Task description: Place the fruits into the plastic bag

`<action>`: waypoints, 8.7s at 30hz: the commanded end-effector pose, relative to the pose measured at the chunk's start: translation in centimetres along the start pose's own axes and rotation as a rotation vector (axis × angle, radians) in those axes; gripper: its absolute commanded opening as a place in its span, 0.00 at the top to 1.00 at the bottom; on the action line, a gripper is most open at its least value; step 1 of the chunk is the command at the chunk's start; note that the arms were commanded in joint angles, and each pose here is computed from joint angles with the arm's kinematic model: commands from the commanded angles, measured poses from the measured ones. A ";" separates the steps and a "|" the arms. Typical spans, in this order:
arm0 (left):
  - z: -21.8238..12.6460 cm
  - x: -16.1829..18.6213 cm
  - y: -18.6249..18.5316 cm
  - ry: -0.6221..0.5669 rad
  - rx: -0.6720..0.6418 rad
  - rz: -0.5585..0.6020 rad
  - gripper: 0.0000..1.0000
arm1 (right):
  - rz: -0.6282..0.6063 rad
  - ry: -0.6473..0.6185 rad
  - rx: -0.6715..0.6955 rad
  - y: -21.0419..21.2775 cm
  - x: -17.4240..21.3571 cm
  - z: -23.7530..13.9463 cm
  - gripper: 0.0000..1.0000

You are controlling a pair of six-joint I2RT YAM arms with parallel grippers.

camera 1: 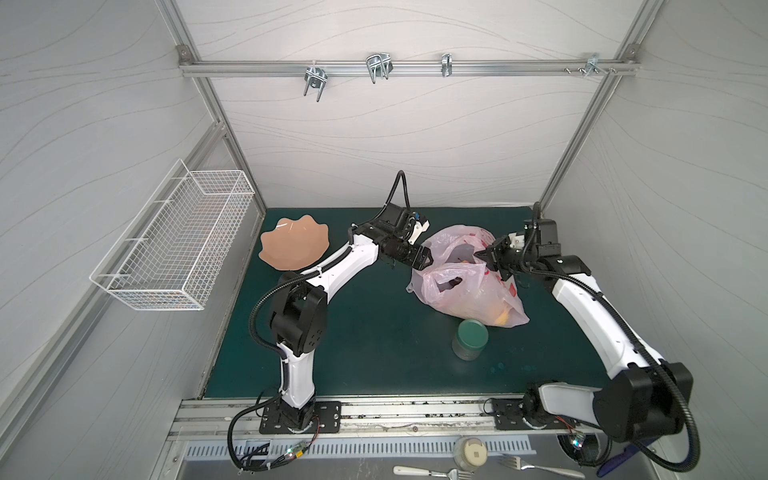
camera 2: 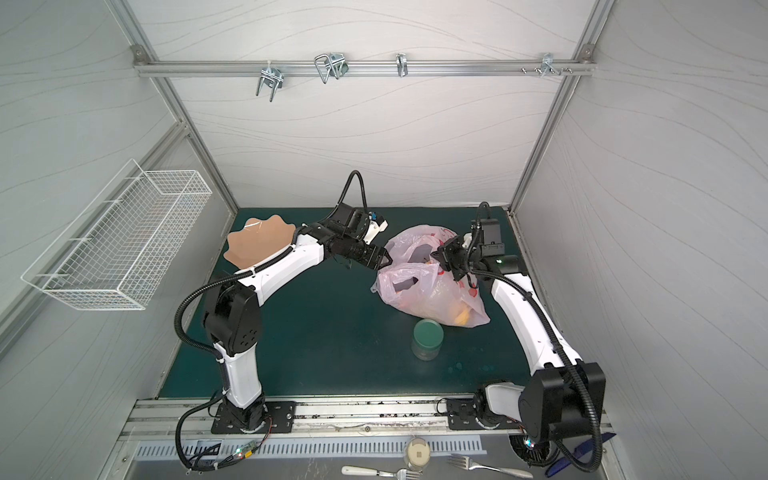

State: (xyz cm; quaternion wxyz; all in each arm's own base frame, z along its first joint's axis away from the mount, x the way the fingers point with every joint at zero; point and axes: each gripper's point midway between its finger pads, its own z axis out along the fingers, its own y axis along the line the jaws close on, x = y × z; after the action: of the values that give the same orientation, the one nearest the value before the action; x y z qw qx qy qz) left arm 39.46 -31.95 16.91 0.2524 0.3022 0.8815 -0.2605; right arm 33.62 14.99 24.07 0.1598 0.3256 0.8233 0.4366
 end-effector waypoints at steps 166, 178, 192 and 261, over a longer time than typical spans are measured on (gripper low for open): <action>-12.3 -17.0 6.4 -0.489 0.381 -0.700 0.69 | -1.118 -0.022 -0.026 8.8 6.0 -4.8 0.88; -22.6 -15.5 7.5 -0.671 0.349 -0.731 0.06 | -1.108 -0.115 -0.010 10.7 4.6 -8.8 0.10; -25.6 -3.2 14.4 -0.668 -0.080 -0.791 0.00 | -0.926 -0.382 0.019 10.5 -2.7 -15.5 0.01; -14.3 17.5 25.4 -0.644 -0.716 -0.293 0.00 | -1.040 -0.721 0.535 -15.3 -15.0 4.1 0.01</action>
State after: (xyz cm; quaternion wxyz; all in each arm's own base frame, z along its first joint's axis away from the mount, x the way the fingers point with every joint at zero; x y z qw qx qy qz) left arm 38.75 1.21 6.99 0.5268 -0.0389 0.8473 -0.0555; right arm 40.04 1.51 8.11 0.5193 0.0375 0.8523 -0.0496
